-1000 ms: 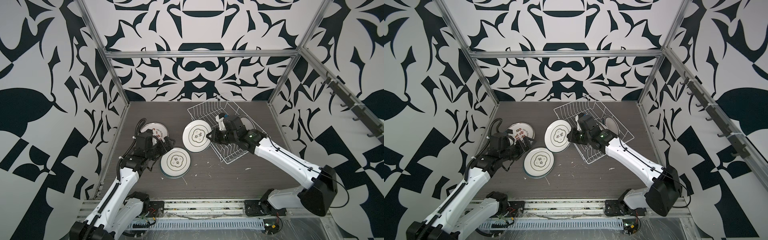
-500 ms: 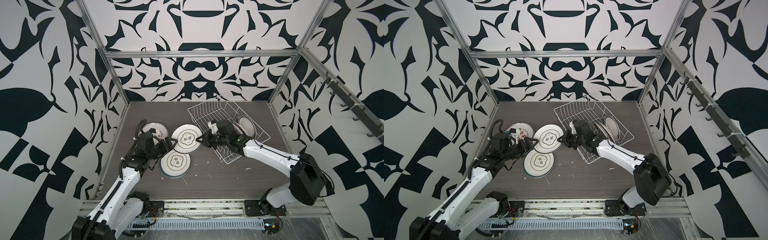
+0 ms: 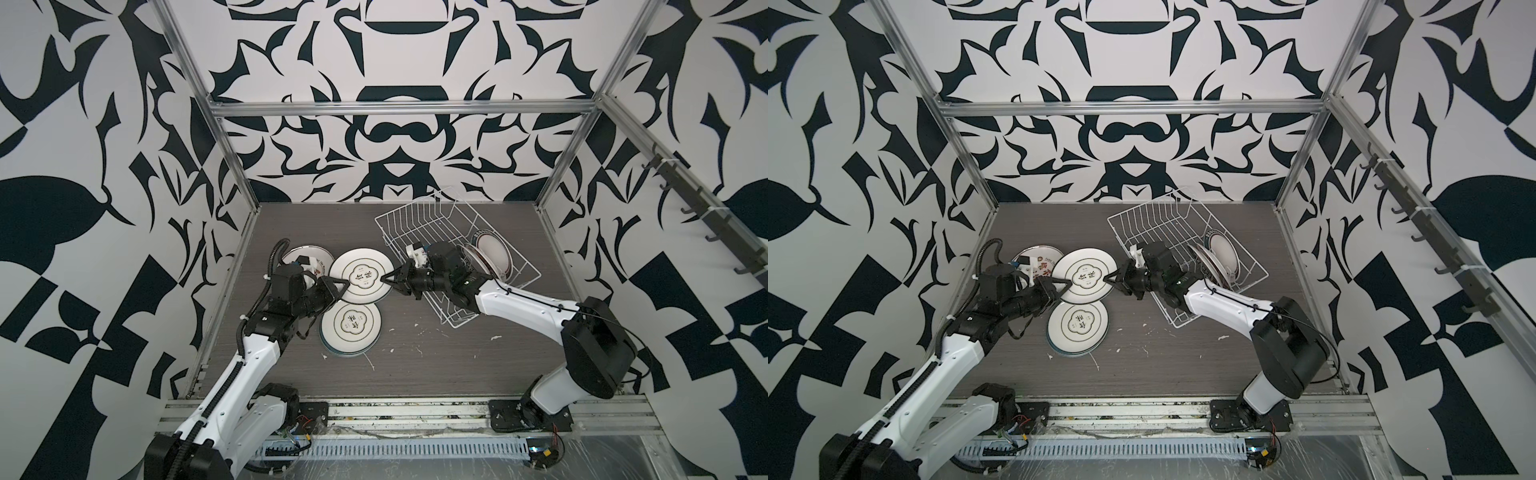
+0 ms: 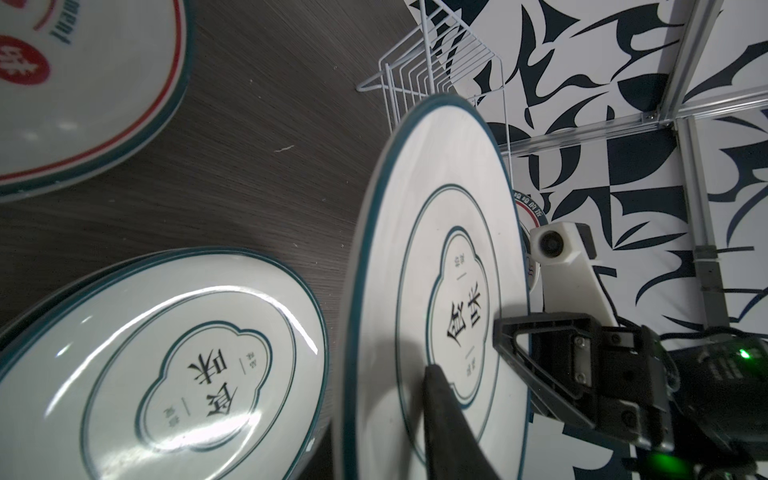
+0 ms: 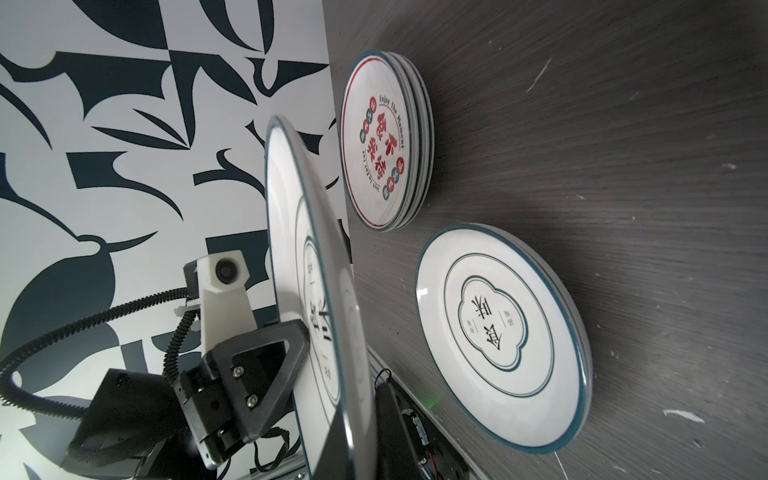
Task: Unload the plates from the dish rack
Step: Place the plate among the plates.
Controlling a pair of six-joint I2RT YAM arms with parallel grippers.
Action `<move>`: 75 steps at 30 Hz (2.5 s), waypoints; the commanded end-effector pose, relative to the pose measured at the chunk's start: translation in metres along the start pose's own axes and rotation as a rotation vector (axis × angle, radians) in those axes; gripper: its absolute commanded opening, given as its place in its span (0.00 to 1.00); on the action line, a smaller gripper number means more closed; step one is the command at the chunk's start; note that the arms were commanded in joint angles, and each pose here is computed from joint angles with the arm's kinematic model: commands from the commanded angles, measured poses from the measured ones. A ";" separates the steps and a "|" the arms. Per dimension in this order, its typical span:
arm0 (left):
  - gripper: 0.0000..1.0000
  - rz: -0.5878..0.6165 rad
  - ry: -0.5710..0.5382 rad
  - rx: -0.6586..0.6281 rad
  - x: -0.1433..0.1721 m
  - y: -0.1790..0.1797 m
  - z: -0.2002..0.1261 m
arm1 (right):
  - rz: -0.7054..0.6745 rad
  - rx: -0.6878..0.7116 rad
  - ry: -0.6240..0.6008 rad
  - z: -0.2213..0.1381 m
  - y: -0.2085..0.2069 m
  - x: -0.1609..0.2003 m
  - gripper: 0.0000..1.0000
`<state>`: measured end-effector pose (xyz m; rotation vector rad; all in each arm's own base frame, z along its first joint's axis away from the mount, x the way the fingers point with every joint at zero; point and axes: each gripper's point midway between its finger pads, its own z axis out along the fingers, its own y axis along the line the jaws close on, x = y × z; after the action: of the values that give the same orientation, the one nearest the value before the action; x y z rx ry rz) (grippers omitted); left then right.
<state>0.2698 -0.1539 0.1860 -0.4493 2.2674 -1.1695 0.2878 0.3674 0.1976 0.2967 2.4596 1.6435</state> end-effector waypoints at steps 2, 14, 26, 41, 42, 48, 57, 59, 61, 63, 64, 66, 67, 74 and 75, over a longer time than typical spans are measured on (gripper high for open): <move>0.14 0.039 0.036 -0.020 0.012 0.006 -0.001 | -0.097 -0.088 0.026 0.002 0.031 0.009 0.03; 0.00 0.064 -0.009 -0.106 0.011 0.014 -0.023 | -0.191 0.084 0.007 -0.007 0.011 0.006 0.38; 0.00 0.029 0.011 -0.242 0.026 0.042 -0.040 | -0.507 0.562 -0.108 -0.083 -0.007 -0.019 0.93; 0.00 -0.011 -0.001 -0.342 0.037 0.080 -0.040 | -0.629 0.815 -0.197 -0.136 -0.011 -0.037 1.00; 0.00 -0.013 -0.002 -0.351 0.038 0.083 -0.039 | -0.629 0.829 -0.202 -0.138 -0.012 -0.038 1.00; 0.00 -0.018 0.005 -0.365 0.041 0.092 -0.035 | -0.636 0.844 -0.200 -0.141 -0.013 -0.039 0.99; 0.00 -0.028 0.011 -0.379 0.044 0.098 -0.033 | -0.639 0.872 -0.200 -0.144 -0.017 -0.040 1.00; 0.00 -0.029 0.011 -0.386 0.044 0.100 -0.033 | -0.641 0.873 -0.198 -0.144 -0.017 -0.040 0.99; 0.00 -0.031 0.014 -0.392 0.044 0.101 -0.033 | -0.644 0.873 -0.197 -0.144 -0.017 -0.040 0.99; 0.01 -0.037 0.016 -0.396 0.044 0.102 -0.032 | -0.646 0.873 -0.197 -0.144 -0.017 -0.040 1.00; 0.03 -0.038 0.019 -0.399 0.045 0.102 -0.032 | -0.645 0.875 -0.196 -0.143 -0.018 -0.040 1.00; 0.10 -0.040 0.022 -0.405 0.045 0.103 -0.032 | -0.645 0.871 -0.198 -0.143 -0.018 -0.040 0.99; 0.11 -0.041 0.021 -0.412 0.044 0.104 -0.032 | -0.645 0.874 -0.196 -0.143 -0.019 -0.040 1.00; 0.18 -0.044 0.029 -0.433 0.045 0.107 -0.033 | -0.647 0.870 -0.197 -0.140 -0.020 -0.041 1.00; 0.19 -0.046 0.031 -0.438 0.045 0.108 -0.033 | -0.648 0.870 -0.196 -0.139 -0.020 -0.041 1.00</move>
<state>0.2112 -0.0988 0.0999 -0.6405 2.5411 -0.7237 0.2857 0.2248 0.2162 -0.2323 2.6131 0.2371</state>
